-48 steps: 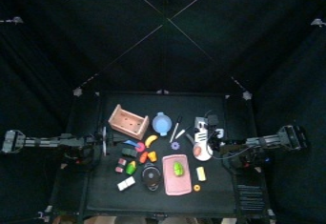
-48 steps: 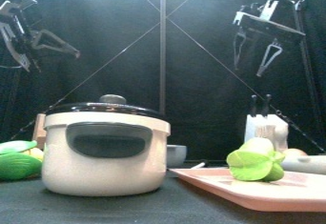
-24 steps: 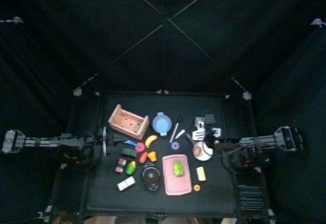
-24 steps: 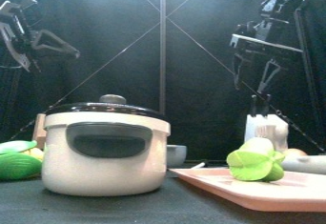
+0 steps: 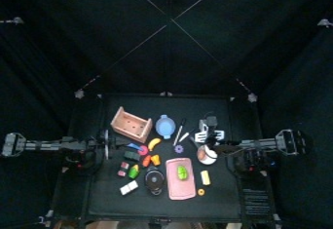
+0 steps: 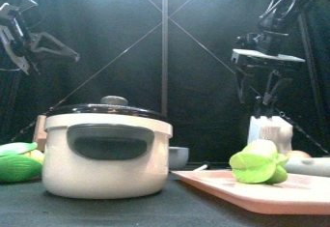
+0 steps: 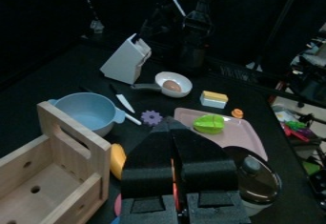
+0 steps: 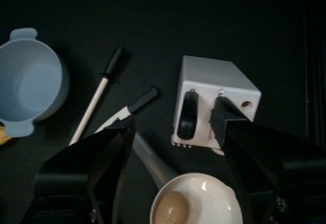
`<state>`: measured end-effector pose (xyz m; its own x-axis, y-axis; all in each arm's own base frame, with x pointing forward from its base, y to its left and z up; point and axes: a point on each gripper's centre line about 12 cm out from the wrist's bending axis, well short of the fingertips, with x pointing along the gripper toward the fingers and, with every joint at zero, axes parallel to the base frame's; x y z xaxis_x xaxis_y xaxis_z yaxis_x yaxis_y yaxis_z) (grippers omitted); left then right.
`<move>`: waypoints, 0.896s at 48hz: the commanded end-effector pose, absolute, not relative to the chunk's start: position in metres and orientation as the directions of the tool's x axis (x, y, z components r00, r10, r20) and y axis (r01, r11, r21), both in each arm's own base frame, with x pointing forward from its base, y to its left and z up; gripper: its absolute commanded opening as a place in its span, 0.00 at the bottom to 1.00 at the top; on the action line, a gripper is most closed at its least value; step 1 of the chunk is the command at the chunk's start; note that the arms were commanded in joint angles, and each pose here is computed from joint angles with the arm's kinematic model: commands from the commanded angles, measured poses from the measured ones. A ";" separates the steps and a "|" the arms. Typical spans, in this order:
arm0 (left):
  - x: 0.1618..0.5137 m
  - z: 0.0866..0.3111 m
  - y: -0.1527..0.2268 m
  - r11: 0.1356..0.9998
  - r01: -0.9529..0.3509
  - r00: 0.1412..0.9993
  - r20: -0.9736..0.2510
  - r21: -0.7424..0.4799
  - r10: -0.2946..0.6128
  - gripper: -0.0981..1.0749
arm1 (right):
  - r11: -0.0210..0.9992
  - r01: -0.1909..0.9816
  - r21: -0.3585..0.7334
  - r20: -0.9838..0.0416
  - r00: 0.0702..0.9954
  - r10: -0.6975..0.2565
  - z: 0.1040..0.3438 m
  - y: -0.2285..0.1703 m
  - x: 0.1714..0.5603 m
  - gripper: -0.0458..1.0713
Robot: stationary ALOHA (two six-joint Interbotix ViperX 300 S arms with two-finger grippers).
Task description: Grab cleaver handle
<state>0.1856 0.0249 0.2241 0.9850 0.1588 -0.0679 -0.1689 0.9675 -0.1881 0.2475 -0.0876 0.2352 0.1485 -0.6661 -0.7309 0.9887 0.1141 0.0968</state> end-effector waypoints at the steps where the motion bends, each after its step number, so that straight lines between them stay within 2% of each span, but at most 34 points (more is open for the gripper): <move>1: 0.187 0.229 0.026 0.967 -0.169 0.985 -0.053 -0.189 0.162 0.06 | 0.093 0.989 0.114 -0.730 0.147 -0.667 0.239 -0.091 0.245 0.89; 12: 0.187 0.227 0.025 0.967 -0.170 0.985 -0.057 -0.188 0.162 0.06 | 0.091 0.990 0.106 -0.729 0.139 -0.670 0.237 -0.093 0.244 0.85; 25: 0.187 0.227 0.025 0.967 -0.170 0.985 -0.057 -0.188 0.162 0.06 | 0.091 0.990 0.112 -0.735 0.144 -0.663 0.235 -0.093 0.244 0.66; 43: 0.187 0.227 0.025 0.967 -0.170 0.985 -0.057 -0.188 0.162 0.06 | 0.069 0.993 0.093 -0.740 0.116 -0.662 0.229 -0.099 0.245 0.54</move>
<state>0.1848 0.0249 0.2217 0.9845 0.1588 -0.0740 -0.1701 0.9674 -0.1876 0.2435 -0.0958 0.2256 0.1140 -0.6606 -0.7420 0.9934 0.0823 0.0794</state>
